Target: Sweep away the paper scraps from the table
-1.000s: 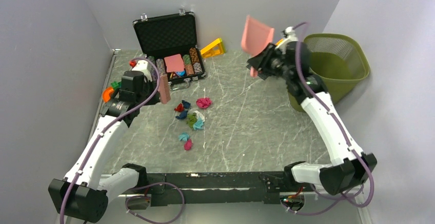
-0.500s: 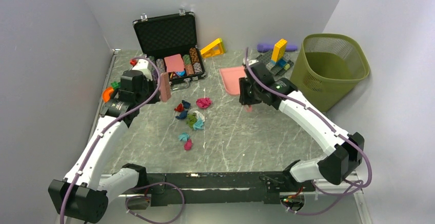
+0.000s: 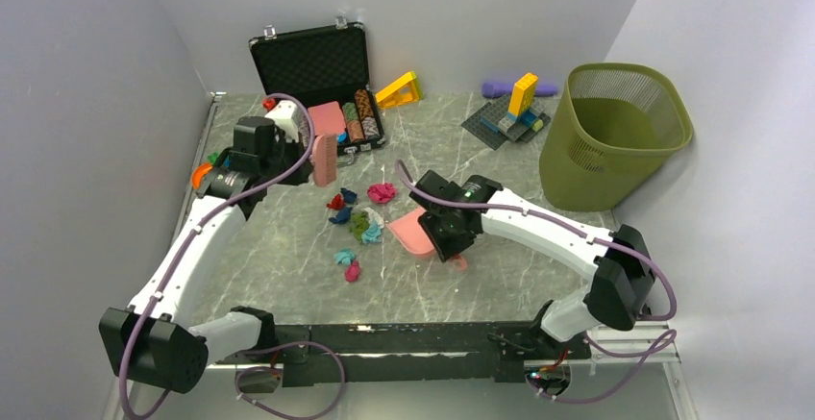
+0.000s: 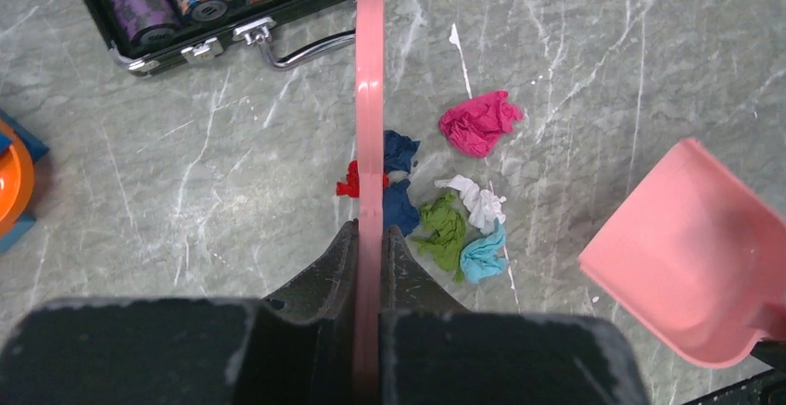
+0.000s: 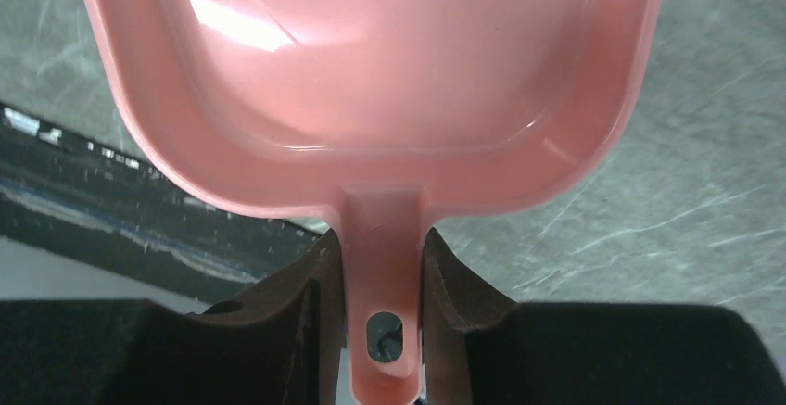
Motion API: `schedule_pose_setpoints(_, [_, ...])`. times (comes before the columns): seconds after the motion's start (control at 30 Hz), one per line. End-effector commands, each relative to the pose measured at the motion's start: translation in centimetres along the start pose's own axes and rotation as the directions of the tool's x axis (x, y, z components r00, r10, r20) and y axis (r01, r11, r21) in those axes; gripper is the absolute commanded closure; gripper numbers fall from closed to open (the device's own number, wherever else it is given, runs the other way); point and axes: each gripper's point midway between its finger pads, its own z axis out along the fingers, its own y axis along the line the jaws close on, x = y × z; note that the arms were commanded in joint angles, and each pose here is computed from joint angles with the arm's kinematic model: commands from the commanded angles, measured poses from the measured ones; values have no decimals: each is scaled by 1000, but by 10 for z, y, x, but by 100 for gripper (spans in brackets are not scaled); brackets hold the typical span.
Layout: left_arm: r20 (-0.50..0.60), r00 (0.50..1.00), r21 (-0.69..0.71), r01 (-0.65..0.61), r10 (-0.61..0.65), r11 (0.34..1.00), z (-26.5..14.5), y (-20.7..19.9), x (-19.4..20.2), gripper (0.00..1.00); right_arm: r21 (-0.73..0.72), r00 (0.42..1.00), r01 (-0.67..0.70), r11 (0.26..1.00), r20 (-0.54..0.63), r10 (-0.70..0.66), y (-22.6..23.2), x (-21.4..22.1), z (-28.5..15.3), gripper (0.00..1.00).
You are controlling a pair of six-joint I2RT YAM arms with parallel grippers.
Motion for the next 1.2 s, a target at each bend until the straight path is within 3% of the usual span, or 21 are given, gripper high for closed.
schedule_pose_setpoints(0.0, [39, 997, 128, -70, 65, 989, 2, -23, -24, 100, -119, 992, 52, 992, -108, -65, 21, 31, -2, 100])
schedule_pose_setpoints(0.2, [-72, 994, 37, -81, 83, 996, 26, -9, -28, 100, -122, 969, 145, 982, -181, -166, 32, 55, 3, 100])
schedule_pose_setpoints(0.47, [-247, 948, -235, -259, 200, 937, 29, 21, -19, 100, -94, 956, 195, 976, -204, -211, 38, 59, 23, 100])
schedule_pose_setpoints(0.83, [-442, 846, -235, -431, 299, 871, 51, 4, 19, 100, -57, 962, 219, 974, -152, -225, 47, 32, 53, 100])
schedule_pose_setpoints(1.17, [-525, 804, 19, -317, 279, 948, 66, -38, 64, 100, 50, 964, 239, 970, -133, -231, 41, 7, 74, 100])
